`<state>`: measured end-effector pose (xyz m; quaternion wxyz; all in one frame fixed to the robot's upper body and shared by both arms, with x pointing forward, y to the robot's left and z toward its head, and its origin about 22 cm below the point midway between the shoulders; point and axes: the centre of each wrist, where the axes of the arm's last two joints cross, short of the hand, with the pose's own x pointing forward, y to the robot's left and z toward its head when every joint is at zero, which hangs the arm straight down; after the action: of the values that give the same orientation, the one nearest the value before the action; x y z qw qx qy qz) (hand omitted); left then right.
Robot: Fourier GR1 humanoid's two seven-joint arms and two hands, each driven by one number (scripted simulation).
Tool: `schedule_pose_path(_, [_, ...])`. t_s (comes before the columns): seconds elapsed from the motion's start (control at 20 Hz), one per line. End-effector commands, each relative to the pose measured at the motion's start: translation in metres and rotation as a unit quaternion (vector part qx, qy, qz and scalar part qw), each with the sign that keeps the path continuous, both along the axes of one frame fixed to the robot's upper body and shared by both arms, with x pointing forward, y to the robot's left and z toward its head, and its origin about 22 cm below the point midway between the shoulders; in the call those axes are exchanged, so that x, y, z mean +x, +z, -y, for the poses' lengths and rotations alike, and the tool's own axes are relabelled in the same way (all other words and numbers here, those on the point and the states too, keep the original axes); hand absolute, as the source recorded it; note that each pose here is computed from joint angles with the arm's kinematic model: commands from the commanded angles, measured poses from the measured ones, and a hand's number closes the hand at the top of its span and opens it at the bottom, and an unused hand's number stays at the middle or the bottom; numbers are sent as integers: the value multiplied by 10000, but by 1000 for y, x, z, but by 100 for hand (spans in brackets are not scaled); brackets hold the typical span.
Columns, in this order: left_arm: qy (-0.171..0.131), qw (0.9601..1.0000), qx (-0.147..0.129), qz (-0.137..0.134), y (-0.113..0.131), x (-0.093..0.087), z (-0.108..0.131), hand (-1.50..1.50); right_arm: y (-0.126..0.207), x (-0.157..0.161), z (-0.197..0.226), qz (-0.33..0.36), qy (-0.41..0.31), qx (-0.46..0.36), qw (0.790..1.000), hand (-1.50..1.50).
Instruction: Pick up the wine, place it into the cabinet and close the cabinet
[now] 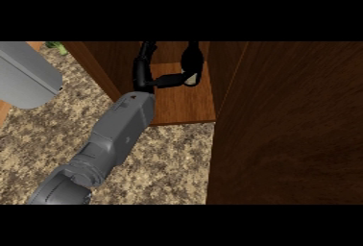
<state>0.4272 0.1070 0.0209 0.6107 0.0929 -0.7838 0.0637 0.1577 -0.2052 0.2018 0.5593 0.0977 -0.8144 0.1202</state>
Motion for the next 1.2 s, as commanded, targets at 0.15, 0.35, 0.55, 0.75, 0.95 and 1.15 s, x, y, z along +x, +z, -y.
schedule_pose_path(0.15, [149,9993,323,-122,-15,-6,-10,-150,0,-18,4,15,167,50,9998,-150])
schedule_pose_path(0.35, [300,9995,114,43,-20,-8,-20,-150,4,-12,-4,159,215,72,9996,-150])
schedule_pose_path(0.55, [239,9996,129,86,-23,-10,-17,-150,3,-18,-3,126,223,127,9996,-150])
schedule_pose_path(0.75, [101,9998,69,172,-22,-7,-33,-150,4,-14,4,91,223,68,9997,-150])
schedule_pose_path(0.95, [-189,9995,-72,260,-18,-9,-9,-150,4,-9,2,94,193,79,9997,-150])
schedule_pose_path(1.15, [-415,9989,-32,232,-31,-15,-13,-150,-1,-13,-1,13,137,80,9999,-150])
